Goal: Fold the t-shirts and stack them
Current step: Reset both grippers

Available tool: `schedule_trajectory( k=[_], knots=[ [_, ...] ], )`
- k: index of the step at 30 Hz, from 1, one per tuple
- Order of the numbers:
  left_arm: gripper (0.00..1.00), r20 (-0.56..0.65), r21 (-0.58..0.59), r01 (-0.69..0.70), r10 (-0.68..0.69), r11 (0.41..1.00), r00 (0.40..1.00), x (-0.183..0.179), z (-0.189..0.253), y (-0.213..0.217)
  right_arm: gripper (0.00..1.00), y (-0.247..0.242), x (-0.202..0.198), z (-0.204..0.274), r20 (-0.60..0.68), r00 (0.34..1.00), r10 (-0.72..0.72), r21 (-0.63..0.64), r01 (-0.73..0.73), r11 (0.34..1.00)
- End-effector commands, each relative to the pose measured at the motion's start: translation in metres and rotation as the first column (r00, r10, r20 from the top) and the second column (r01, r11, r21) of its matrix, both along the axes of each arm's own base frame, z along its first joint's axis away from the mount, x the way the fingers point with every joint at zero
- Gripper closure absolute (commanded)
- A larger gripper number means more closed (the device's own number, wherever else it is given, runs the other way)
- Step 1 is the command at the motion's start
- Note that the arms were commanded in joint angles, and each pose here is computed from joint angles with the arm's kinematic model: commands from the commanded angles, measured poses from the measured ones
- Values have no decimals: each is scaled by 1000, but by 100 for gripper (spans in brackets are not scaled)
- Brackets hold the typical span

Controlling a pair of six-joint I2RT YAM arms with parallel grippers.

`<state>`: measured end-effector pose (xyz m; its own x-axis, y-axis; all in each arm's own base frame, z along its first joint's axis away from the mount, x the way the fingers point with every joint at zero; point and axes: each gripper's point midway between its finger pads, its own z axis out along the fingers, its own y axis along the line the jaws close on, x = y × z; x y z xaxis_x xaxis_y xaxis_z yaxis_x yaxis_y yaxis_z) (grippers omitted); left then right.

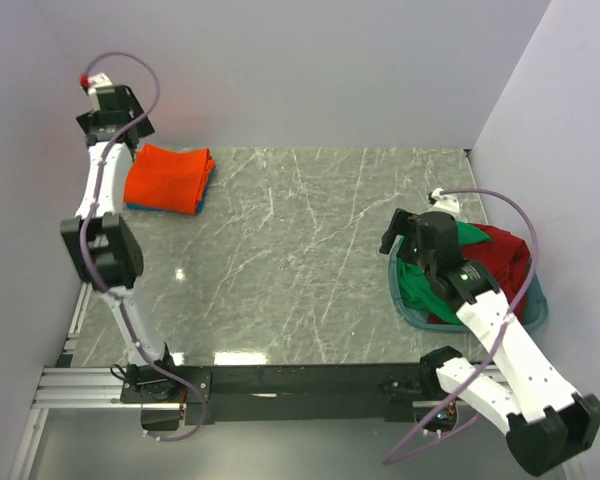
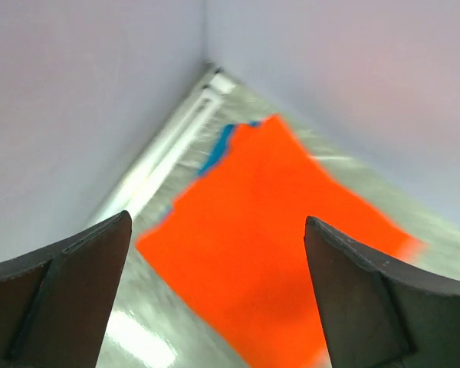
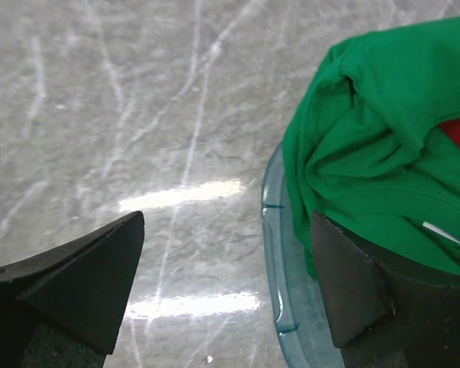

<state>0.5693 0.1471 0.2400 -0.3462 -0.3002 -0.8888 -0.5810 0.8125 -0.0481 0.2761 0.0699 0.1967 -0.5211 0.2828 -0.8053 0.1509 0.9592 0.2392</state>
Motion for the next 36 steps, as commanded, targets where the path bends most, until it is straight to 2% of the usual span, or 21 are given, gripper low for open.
schedule_trajectory(
  k=[1, 2, 3, 5, 6, 8, 9, 10, 12, 14, 15, 20, 25, 29, 36],
  knots=[
    [0, 145, -208, 72, -42, 975, 989, -43, 61, -47, 5, 3, -7, 5, 39, 999, 28, 40, -29, 999],
    [1, 220, -244, 86, -31, 966, 975, -59, 87, -57, 5, 4, -9, 5, 43, 998, 36, 46, -38, 998],
    [1, 194, -273, 78, -24, 959, 981, -70, 66, -65, 5, 7, -10, 6, 53, 998, 46, 57, -49, 997],
    [1, 208, -325, 103, -36, 940, 978, -88, 64, -96, 5, 9, -14, 3, 63, 996, 65, 70, -69, 995],
    [1, 191, -344, 89, -23, 935, 981, -113, 56, -105, 5, 10, -14, 2, 67, 995, 69, 77, -74, 994],
    [0, 193, -386, 92, -18, 918, 981, -135, 44, -137, 5, 12, -17, 5, 89, 993, 79, 95, -87, 992],
    [1, 177, -399, 107, -38, 911, 983, -158, 26, -149, 5, 12, -16, 8, 109, 991, 75, 102, -86, 991],
    [1, 207, -405, 160, -81, 900, 975, -164, 23, -169, 5, 13, -19, 7, 124, 989, 80, 113, -95, 989],
    [1, 175, -433, 136, -64, 891, 982, -195, -8, -179, 5, 17, -19, 9, 163, 981, 101, 126, -123, 984],
    [1, 172, -465, 154, -82, 872, 982, -218, -20, -195, 5, 23, -24, 4, 171, 976, 133, 146, -158, 977],
    [1, 122, -465, 111, -60, 878, 991, -233, -45, -193, 5, 24, -25, -1, 167, 976, 136, 151, -162, 975],
    [1, 51, -513, 110, -98, 851, 994, -284, -102, -214, 4, 34, -31, -24, 169, 970, 176, 195, -208, 959],
    [1, 5, -491, 47, -51, 870, 999, -305, -118, -206, 4, 43, -33, -39, 183, 961, 209, 226, -248, 942],
    [1, 63, -498, 76, -51, 864, 997, -307, -108, -204, 4, 42, -33, -48, 176, 962, 208, 223, -245, 944],
    [1, 94, -491, 72, -29, 868, 995, -312, -105, -197, 4, 41, -33, -55, 165, 964, 209, 210, -242, 947]
  ],
)
